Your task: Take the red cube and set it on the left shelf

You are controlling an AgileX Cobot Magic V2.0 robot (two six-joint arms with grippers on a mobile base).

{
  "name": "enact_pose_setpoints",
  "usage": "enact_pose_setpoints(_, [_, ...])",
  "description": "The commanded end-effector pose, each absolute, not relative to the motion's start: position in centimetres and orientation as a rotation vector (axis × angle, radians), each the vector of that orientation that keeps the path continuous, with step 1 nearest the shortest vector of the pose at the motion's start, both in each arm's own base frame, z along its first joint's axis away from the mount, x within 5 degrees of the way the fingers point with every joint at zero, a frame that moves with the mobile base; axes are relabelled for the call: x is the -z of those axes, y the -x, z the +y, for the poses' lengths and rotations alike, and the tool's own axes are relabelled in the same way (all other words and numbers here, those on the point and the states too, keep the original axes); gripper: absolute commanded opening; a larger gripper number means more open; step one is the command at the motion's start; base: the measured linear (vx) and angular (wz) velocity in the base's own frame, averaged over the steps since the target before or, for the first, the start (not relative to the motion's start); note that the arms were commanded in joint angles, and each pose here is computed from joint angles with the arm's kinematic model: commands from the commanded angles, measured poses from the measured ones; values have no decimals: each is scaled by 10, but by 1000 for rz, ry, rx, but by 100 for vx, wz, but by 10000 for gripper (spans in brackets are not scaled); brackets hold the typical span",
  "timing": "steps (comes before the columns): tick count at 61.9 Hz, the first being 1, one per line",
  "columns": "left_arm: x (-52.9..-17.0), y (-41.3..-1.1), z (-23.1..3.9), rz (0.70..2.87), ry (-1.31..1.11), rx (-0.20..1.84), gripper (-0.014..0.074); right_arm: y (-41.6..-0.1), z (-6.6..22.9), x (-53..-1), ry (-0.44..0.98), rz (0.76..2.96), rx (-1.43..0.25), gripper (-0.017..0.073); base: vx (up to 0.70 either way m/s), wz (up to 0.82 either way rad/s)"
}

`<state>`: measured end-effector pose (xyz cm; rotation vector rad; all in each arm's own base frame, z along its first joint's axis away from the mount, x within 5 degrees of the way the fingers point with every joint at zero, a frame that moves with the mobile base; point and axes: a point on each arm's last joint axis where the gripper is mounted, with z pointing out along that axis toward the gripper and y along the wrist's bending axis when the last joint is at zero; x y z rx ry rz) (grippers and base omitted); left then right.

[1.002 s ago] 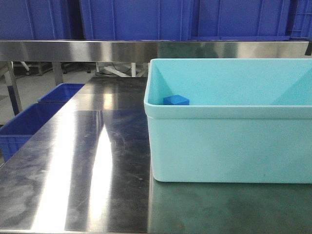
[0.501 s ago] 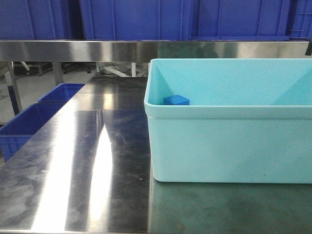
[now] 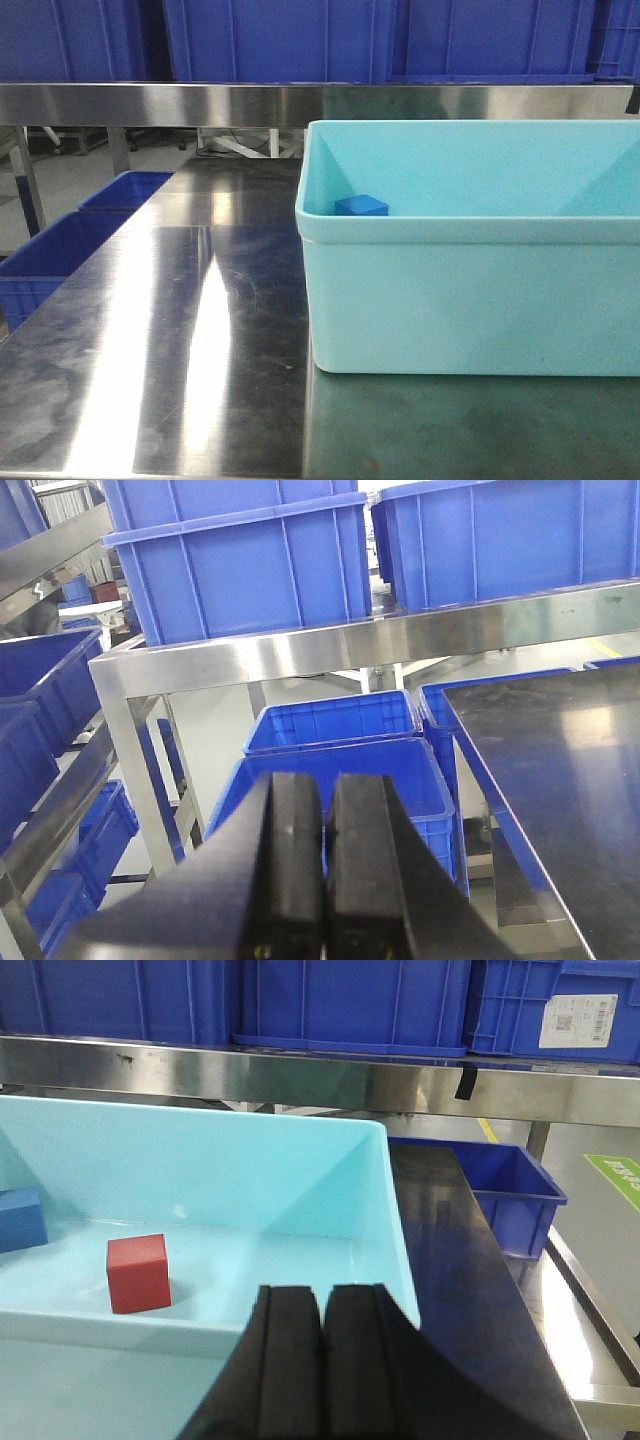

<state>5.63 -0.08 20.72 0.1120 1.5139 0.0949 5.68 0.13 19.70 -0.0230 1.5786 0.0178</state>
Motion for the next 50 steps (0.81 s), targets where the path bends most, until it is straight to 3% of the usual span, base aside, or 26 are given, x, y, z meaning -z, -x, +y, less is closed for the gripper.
enact_pose_setpoints(1, [-208, -57, -1, 1445, -106, -91, 106, -54, 1, -214, 27, 1447, -13, 58, 0, 0])
enact_pose_setpoints(42, [-208, -57, -1, 1445, -106, -91, 106, -53, 2, -223, 32, 1360, -20, 58, 0, 0])
enact_pose_setpoints(50, [-208, -57, -1, 1445, -106, -91, 106, -59, 3, -235, -25, 1401, -101, 58, 0, 0])
